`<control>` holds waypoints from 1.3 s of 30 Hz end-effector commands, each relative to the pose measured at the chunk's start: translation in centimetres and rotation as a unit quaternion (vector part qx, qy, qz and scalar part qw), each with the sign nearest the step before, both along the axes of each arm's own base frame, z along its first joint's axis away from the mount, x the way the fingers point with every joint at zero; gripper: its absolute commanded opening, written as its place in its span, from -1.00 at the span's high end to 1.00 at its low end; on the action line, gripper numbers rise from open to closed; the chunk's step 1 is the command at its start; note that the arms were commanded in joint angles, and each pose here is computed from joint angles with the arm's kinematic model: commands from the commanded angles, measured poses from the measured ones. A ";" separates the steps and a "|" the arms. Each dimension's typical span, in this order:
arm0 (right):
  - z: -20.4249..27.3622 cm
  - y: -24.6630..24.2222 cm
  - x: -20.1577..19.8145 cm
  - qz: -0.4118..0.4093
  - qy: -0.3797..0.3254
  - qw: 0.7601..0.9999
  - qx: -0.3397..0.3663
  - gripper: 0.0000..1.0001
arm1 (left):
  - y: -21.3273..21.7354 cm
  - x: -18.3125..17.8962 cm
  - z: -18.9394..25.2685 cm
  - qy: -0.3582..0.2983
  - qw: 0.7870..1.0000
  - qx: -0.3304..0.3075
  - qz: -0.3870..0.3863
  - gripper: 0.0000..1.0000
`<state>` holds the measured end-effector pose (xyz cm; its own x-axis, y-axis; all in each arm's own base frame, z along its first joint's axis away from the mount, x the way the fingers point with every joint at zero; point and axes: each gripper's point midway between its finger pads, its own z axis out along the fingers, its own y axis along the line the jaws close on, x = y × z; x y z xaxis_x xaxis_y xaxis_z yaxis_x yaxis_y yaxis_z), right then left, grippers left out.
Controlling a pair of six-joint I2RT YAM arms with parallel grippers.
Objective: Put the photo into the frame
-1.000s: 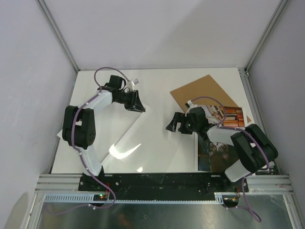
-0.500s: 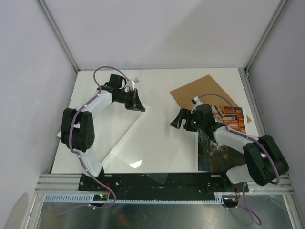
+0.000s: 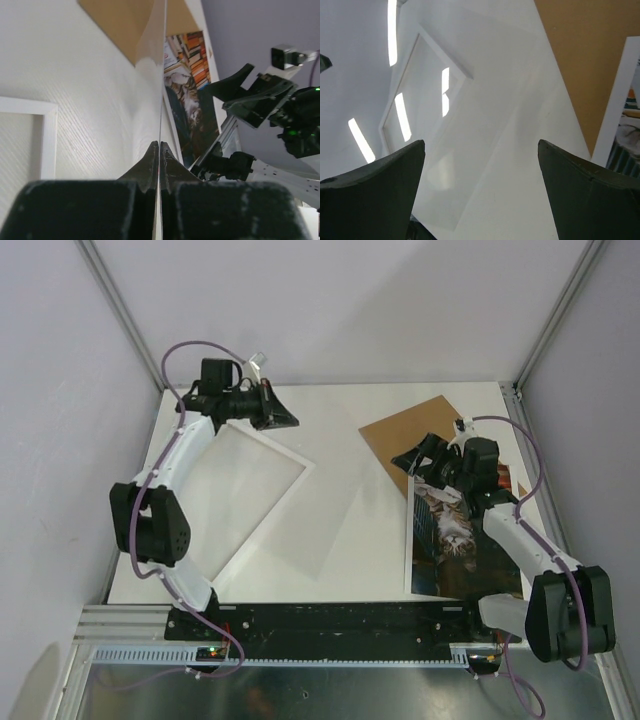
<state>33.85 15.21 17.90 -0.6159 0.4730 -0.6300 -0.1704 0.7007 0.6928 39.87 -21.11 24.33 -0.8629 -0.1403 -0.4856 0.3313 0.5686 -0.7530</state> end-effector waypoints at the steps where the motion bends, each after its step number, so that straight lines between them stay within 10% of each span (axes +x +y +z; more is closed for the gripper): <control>1: 3.5 1.7 0.5 0.047 -0.045 0.997 0.052 -0.99 | 0.2 -0.8 7.4 -0.047 0.997 -0.058 0.010 1.00; 22: 9.2 8.8 0.3 0.175 -0.173 0.955 0.165 -0.99 | 4.4 -2.1 18.4 -0.098 0.971 -0.198 0.092 1.00; 39: 13.5 11.6 -1.9 0.252 -0.209 0.905 0.272 -0.98 | 5.1 -2.2 19.2 -0.095 0.958 -0.258 0.078 1.00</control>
